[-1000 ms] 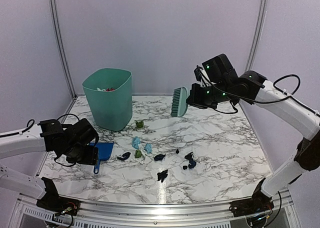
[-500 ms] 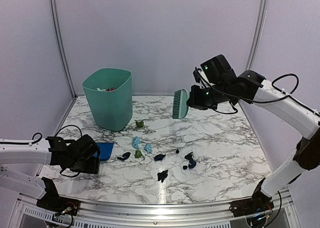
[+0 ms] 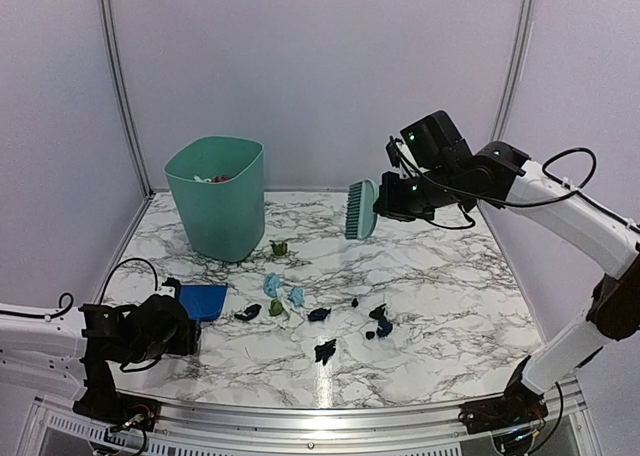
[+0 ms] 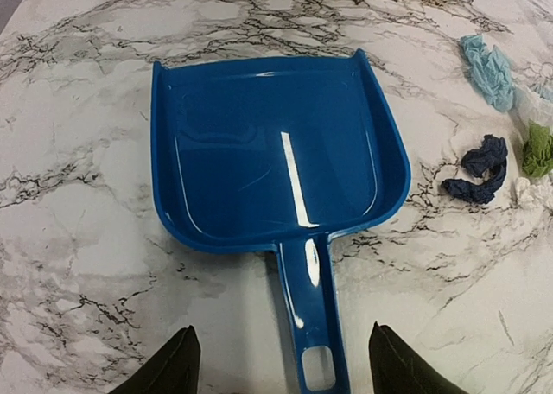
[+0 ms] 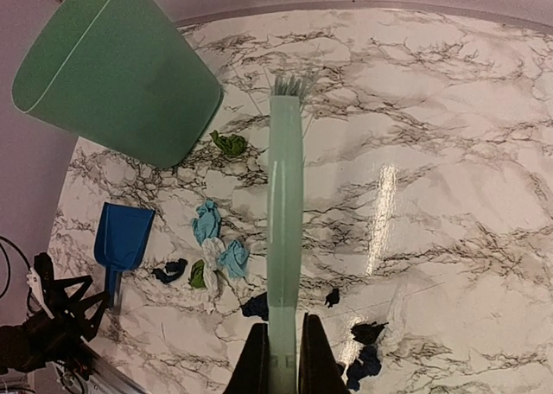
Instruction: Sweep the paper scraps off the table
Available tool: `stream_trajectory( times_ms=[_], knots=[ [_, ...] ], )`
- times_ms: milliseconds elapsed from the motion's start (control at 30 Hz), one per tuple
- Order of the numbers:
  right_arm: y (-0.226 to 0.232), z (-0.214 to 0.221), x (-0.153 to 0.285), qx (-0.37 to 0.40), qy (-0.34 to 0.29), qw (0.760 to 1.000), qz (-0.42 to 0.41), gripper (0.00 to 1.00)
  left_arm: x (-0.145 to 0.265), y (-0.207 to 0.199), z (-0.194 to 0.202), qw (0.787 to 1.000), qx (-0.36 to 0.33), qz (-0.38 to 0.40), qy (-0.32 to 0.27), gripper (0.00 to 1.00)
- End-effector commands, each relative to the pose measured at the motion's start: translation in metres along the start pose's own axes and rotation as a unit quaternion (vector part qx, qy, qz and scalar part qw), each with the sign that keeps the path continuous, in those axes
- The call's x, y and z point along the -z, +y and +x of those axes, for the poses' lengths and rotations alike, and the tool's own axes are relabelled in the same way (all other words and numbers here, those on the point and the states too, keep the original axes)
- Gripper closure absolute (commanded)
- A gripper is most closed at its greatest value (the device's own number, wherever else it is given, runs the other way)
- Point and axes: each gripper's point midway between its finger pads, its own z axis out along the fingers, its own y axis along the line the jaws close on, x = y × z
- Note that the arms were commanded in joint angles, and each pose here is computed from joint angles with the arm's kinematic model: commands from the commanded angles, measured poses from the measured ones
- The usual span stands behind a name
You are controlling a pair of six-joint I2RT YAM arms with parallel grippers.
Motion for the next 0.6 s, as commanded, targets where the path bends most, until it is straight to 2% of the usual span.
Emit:
stream_trajectory(
  times_ms=[0, 200, 567],
  knots=[
    [0.005, -0.012, 0.005, -0.007, -0.017, 1.000, -0.009, 1.00, -0.007, -0.009, -0.005, 1.000, 0.004, -0.003, -0.021, 0.29],
    [0.005, -0.012, 0.004, -0.009, -0.016, 1.000, -0.008, 1.00, -0.015, -0.005, -0.002, 0.999, -0.015, -0.041, -0.025, 0.31],
    [-0.001, -0.004, 0.002, -0.019, -0.012, 1.000, -0.005, 1.00, -0.021, -0.008, -0.003, 0.998, -0.024, -0.042, -0.037, 0.56]
  ],
)
